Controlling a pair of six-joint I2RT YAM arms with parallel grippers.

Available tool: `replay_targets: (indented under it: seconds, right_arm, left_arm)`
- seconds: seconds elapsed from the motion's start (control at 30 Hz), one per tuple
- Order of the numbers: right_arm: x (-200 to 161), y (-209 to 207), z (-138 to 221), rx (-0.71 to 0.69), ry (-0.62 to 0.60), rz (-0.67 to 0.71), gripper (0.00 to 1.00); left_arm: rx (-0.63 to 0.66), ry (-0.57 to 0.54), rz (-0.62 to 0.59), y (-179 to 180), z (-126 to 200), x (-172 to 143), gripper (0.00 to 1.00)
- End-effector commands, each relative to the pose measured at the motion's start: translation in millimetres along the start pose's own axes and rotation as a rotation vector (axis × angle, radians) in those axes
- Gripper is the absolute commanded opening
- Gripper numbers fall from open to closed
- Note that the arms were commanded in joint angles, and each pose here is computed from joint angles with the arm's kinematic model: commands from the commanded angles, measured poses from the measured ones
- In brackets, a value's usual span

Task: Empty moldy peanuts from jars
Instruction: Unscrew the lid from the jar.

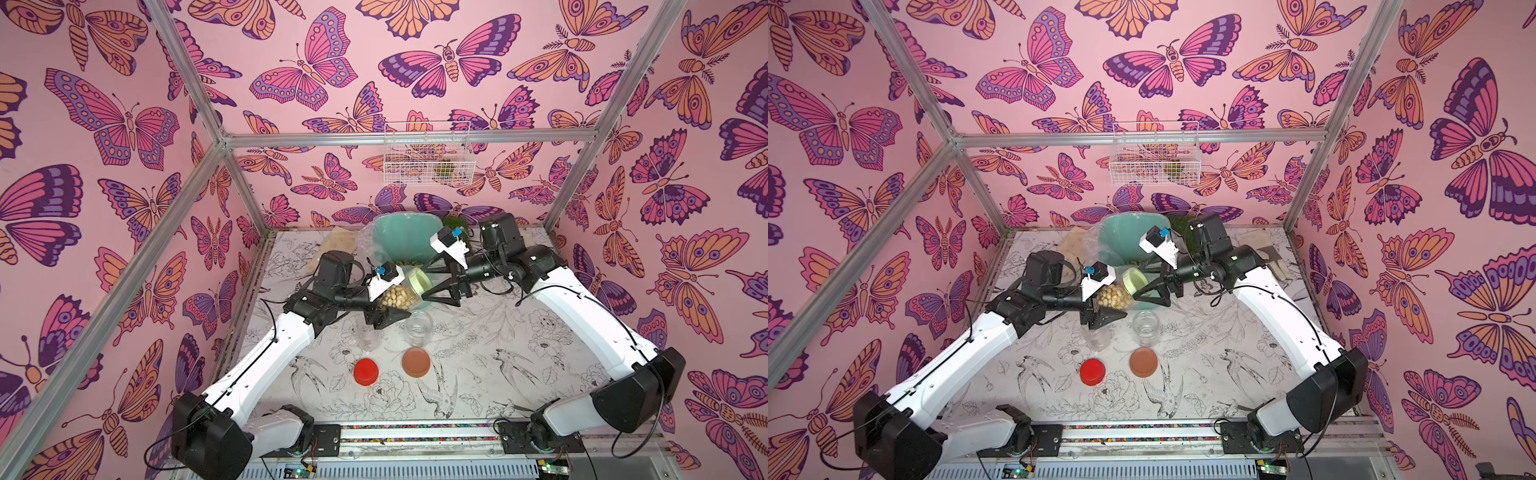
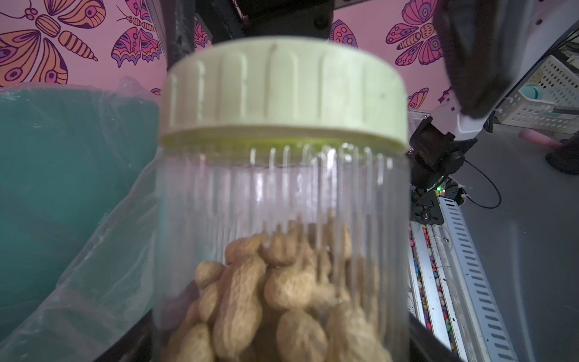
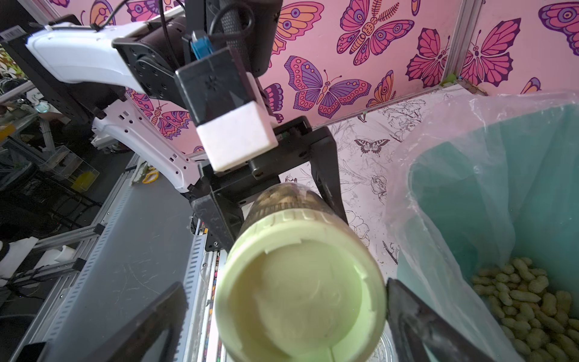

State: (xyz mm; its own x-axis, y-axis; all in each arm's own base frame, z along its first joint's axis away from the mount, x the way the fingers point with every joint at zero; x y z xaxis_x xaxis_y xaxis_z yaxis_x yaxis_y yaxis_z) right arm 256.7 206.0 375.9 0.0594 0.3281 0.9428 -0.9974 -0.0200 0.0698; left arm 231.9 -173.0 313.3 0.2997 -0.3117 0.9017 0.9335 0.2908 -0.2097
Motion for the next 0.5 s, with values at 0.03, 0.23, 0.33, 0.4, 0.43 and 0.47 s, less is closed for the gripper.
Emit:
replay_targets:
  seconds: [0.03, 0.23, 0.33, 0.4, 0.43, 0.47]
  right_arm:
    - [17.4, 11.8, 17.1, -0.045, -0.100, 0.031, 0.99]
    - [34.0, 2.4, 34.9, -0.352, -0.145, -0.270, 0.99]
    - [37.2, -0.2, 43.8, -0.475, -0.096, -0.492, 0.99]
    - [34.3, 0.1, 47.2, -0.524, -0.046, -0.636, 0.99]
    - [32.7, 1.4, 47.9, -0.531, -0.032, -0.689, 0.99]
    - [30.4, 2.2, 47.6, -0.530, -0.025, -0.747, 0.99]
  left_arm:
    - [-0.007, -0.079, -0.067, -5.5, 9.3, 20.5, 0.00]
    - [0.053, -0.101, -0.083, -3.2, 10.6, 17.7, 0.00]
    - [0.082, -0.105, -0.097, -2.2, 11.8, 17.7, 0.00]
    - [0.099, -0.106, -0.108, -1.9, 12.6, 18.0, 0.00]
    - [0.106, -0.106, -0.113, -1.3, 12.6, 18.0, 0.00]
    - [0.114, -0.104, -0.117, -1.1, 12.6, 17.9, 0.00]
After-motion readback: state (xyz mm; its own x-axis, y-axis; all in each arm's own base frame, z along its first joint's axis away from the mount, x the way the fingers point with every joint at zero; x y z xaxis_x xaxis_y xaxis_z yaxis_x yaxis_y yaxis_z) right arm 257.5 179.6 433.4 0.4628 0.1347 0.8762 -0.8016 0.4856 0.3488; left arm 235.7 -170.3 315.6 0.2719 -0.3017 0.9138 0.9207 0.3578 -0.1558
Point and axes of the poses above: each gripper's point midway between its finger pads, its own z axis back along the fingers, its own y axis along the line the jaws close on, x = y × z, the point moved 10 cm from there along z, back along the fingers, and after that the axes turned 13 degrees about z, right-handed, at the moved point
